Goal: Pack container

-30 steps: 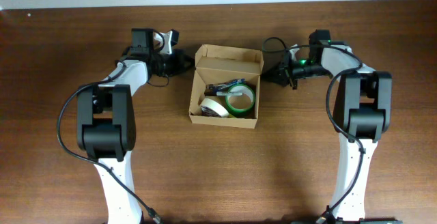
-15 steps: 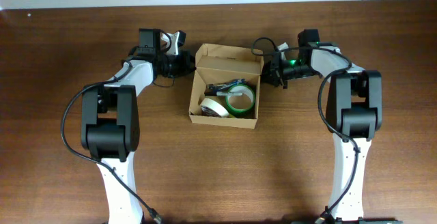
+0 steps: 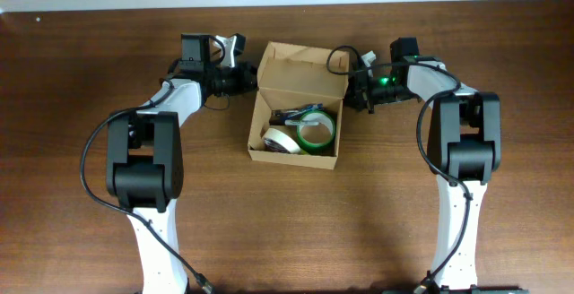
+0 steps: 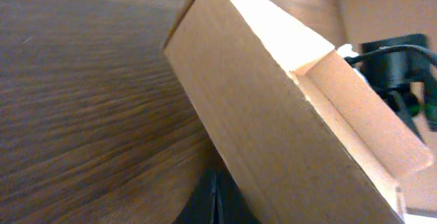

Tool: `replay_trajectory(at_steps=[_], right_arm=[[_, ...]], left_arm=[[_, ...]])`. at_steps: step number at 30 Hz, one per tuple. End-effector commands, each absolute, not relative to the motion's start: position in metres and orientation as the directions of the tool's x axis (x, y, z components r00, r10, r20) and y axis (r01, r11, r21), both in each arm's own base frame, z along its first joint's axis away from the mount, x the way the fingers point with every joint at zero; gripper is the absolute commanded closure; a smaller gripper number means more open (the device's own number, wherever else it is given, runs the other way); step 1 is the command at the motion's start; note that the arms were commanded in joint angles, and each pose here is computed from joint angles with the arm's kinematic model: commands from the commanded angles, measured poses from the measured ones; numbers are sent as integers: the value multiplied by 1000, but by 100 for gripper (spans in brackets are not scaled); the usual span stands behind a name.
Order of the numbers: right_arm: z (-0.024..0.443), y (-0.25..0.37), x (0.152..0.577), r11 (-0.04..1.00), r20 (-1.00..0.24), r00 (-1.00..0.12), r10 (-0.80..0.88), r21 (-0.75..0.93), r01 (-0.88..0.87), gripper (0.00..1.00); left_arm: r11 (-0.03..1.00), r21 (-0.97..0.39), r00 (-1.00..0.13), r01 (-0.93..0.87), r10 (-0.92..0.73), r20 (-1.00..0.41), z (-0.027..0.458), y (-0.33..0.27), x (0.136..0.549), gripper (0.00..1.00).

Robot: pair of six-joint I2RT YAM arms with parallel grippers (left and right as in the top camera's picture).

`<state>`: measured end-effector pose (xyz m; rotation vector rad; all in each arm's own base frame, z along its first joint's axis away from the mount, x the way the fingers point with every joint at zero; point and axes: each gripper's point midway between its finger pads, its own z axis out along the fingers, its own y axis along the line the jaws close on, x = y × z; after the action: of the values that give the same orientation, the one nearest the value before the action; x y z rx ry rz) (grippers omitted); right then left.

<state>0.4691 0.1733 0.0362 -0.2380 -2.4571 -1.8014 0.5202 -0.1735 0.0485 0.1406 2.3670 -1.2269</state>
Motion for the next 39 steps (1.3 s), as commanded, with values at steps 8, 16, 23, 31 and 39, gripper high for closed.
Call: replay_trajectory(at_steps=[8, 16, 23, 31, 39], right_arm=[[66, 181, 463, 210, 96, -995, 22, 973, 98, 94], [97, 179, 447, 249, 27, -1000, -7, 968, 24, 94], [105, 171, 428, 377, 12, -999, -39, 926, -4, 93], [115, 164, 403, 449, 18, -995, -97, 893, -27, 93], [124, 161, 399, 475, 9, -995, -102, 879, -41, 93]], left_arm=[[487, -797, -886, 357, -95, -455, 64, -182, 513, 98], [370, -799, -832, 474, -107, -544, 98, -164, 521, 98], [326, -807, -824, 493, -125, -553, 110, -145, 521, 98], [260, -781, -787, 568, -104, -608, 125, -147, 517, 98], [254, -777, -783, 576, -102, -613, 126, -148, 517, 98]])
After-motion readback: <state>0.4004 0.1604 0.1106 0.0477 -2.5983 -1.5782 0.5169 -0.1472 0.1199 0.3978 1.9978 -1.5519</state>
